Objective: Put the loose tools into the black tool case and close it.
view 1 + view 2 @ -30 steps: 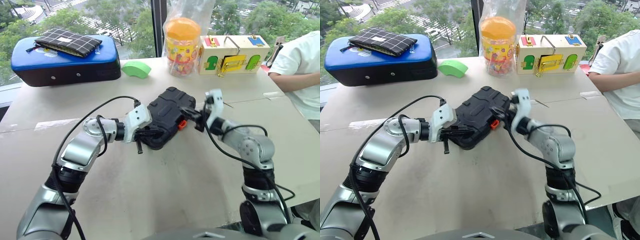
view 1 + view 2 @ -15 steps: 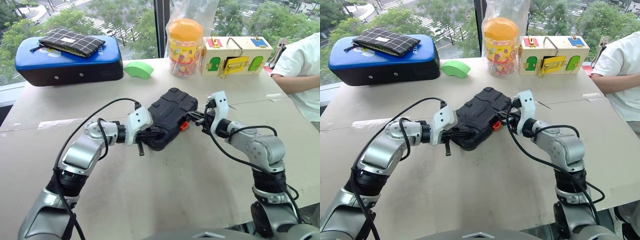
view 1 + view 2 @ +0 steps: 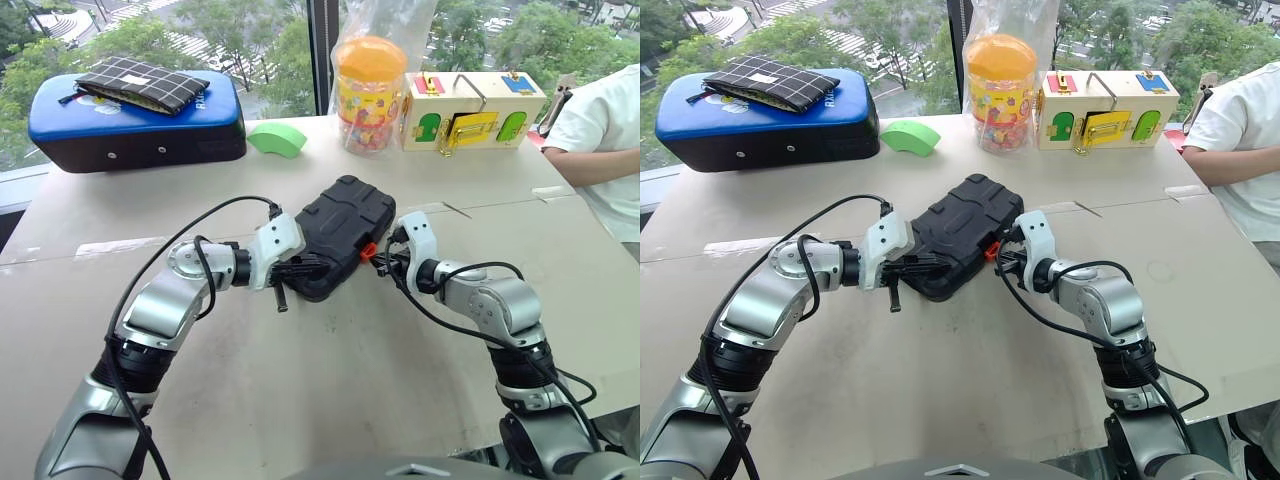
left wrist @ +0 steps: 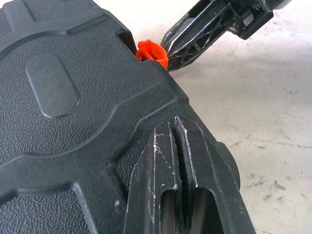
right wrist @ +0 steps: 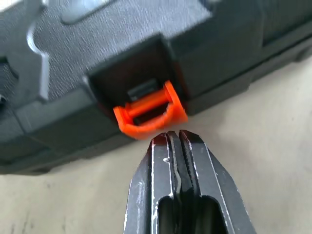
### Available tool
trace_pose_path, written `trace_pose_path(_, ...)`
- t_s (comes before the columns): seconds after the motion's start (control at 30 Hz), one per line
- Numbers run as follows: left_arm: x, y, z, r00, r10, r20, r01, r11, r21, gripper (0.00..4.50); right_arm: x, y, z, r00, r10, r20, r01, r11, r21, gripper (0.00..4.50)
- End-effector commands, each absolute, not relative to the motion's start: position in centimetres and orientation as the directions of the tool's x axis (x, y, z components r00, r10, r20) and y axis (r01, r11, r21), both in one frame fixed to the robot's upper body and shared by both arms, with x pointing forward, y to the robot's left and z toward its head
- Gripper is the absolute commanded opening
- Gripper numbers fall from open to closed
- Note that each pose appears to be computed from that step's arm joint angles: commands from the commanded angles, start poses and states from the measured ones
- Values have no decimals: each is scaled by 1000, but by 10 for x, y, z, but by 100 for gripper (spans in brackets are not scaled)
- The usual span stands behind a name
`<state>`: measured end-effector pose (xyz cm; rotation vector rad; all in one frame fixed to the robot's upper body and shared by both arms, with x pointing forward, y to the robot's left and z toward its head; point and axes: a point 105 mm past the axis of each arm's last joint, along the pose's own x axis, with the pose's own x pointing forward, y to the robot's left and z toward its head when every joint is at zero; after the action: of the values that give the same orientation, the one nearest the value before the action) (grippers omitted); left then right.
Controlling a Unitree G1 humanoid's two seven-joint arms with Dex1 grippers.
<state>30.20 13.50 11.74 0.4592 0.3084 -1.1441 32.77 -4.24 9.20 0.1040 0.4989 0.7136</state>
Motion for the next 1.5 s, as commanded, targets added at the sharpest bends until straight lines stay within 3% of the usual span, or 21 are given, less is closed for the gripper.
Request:
trace_pose_path(0.03, 286, 150, 65, 313, -727, -611, 930, 366, 42, 9, 332, -37, 117, 660, 679, -321, -631, 733, 253, 0)
trace_pose_path(0.7, 282, 146, 58, 319, -729, -605, 925, 378, 32, 9, 326, -3, 152, 598, 777, -196, -726, 628, 279, 0)
trace_pose_path(0.77, 292, 142, 74, 412, -770, -487, 897, 436, 70, 9, 324, -8, 170, 631, 771, -86, -747, 634, 199, 0)
trace_pose_path(0.83, 309, 139, 116, 570, -803, -175, 819, 571, 47, 9, 321, -18, 196, 641, 758, 119, -767, 626, 143, 0)
trace_pose_path(0.9, 302, 149, 135, 573, -816, -72, 812, 578, -83, 9, 313, -31, 196, 592, 795, 135, -806, 588, 68, 0)
trace_pose_path(1.0, 286, 158, 145, 569, -822, -35, 811, 568, -140, 141, 309, -51, 187, 590, 804, 75, -804, 593, -33, 137)
trace_pose_path(1.07, 270, 169, 145, 575, -817, -49, 804, 575, -151, 204, 300, -71, 182, 566, 824, 32, -815, 565, -125, 201)
trace_pose_path(1.23, 215, 215, 125, 601, -774, -199, 760, 631, -156, 450, 260, -156, 154, 555, 809, -191, -829, 522, -199, 448)
trace_pose_path(1.33, 197, 237, 117, 641, -720, -266, 719, 684, -118, 450, 236, -191, 144, 559, 785, -265, -829, 525, -192, 448)
trace_pose_path(1.5, 172, 247, 106, 642, -688, -337, 703, 704, -98, 450, 212, -230, 145, 625, 731, -274, -781, 583, -224, 448)
